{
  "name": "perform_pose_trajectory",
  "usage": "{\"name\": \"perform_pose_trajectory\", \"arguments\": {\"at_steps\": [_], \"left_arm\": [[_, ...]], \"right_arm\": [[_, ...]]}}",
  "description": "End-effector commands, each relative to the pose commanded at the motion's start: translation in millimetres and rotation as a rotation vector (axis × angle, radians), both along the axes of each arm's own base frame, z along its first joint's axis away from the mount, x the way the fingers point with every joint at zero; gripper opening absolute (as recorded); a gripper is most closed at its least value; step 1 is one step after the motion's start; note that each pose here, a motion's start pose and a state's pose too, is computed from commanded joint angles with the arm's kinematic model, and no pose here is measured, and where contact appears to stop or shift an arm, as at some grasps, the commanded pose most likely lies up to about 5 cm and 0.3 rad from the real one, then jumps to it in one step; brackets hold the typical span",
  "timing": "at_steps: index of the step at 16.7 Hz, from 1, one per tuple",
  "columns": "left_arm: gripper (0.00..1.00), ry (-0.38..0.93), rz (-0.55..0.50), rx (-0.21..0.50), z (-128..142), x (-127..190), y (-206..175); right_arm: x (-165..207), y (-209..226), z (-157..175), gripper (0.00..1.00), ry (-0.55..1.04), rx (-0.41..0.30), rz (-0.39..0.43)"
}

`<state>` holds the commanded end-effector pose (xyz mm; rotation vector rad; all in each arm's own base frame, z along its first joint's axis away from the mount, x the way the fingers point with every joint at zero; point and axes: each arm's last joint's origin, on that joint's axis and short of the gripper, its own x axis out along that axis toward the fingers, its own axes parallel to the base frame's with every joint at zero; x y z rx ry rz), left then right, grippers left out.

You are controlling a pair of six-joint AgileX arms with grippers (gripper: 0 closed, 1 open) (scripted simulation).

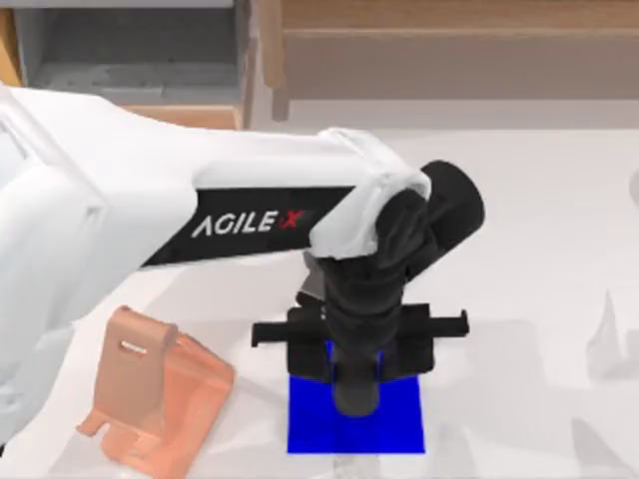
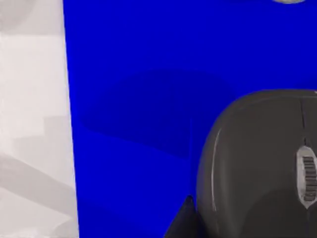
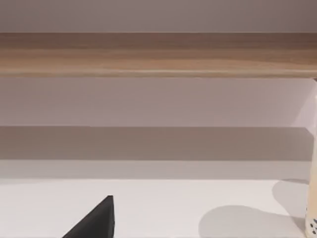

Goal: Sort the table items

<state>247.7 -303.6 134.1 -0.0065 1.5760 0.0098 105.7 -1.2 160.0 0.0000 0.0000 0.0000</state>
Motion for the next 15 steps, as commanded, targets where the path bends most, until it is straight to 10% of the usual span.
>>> {"name": "perform_pose_trajectory", "arguments": {"at_steps": [8, 15], "left_arm": [[0.98, 0.0, 0.0, 0.0, 0.0, 0.0, 0.0], [1.0, 0.0, 0.0, 0.0, 0.0, 0.0, 0.0]], "right_arm": [[0.0, 0.0, 0.0, 1.0, 0.0, 0.0, 0.0], [0.0, 0.0, 0.0, 1.0, 0.0, 0.0, 0.0]]}}
